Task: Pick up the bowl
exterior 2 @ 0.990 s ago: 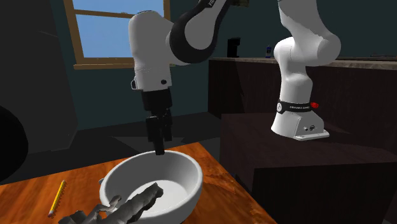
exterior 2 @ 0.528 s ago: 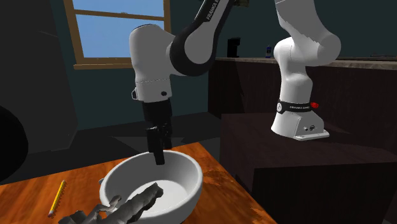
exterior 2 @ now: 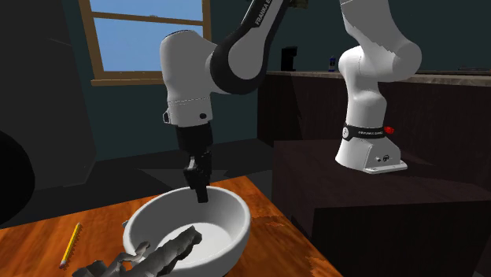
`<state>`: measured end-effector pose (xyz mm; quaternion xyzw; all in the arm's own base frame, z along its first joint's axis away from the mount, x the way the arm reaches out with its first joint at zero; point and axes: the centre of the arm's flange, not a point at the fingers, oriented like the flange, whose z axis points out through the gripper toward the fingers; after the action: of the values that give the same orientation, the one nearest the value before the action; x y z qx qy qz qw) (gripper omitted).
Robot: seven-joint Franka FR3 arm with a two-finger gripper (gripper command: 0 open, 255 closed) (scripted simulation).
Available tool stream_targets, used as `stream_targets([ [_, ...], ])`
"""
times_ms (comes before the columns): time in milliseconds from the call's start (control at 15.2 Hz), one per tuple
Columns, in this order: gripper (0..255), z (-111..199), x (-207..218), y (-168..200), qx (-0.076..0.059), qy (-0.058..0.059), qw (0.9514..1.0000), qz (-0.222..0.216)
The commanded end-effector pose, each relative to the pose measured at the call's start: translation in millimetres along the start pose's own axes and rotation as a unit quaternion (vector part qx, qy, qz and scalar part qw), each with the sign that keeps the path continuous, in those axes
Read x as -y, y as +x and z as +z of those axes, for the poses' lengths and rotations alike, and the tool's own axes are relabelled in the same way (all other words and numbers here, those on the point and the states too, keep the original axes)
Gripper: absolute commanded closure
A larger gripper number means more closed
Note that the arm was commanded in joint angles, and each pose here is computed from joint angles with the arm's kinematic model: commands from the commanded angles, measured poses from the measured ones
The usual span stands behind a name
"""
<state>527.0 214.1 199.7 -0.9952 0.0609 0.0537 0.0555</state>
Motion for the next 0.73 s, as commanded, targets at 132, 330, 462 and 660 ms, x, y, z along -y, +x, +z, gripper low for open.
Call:
stream_targets([
  [132, 255, -4.6, 0.7, -0.6, 0.0, 0.0, 1.0, 0.0],
  [330, 255, -20.2, 2.3, -2.4, 0.0, 0.0, 1.0, 0.0],
  [462, 255, -30.7, 3.4, -3.6, 0.0, 0.0, 1.0, 0.0],
  [660, 255, -46.3, 5.1, -5.4, 0.0, 0.0, 1.0, 0.0],
])
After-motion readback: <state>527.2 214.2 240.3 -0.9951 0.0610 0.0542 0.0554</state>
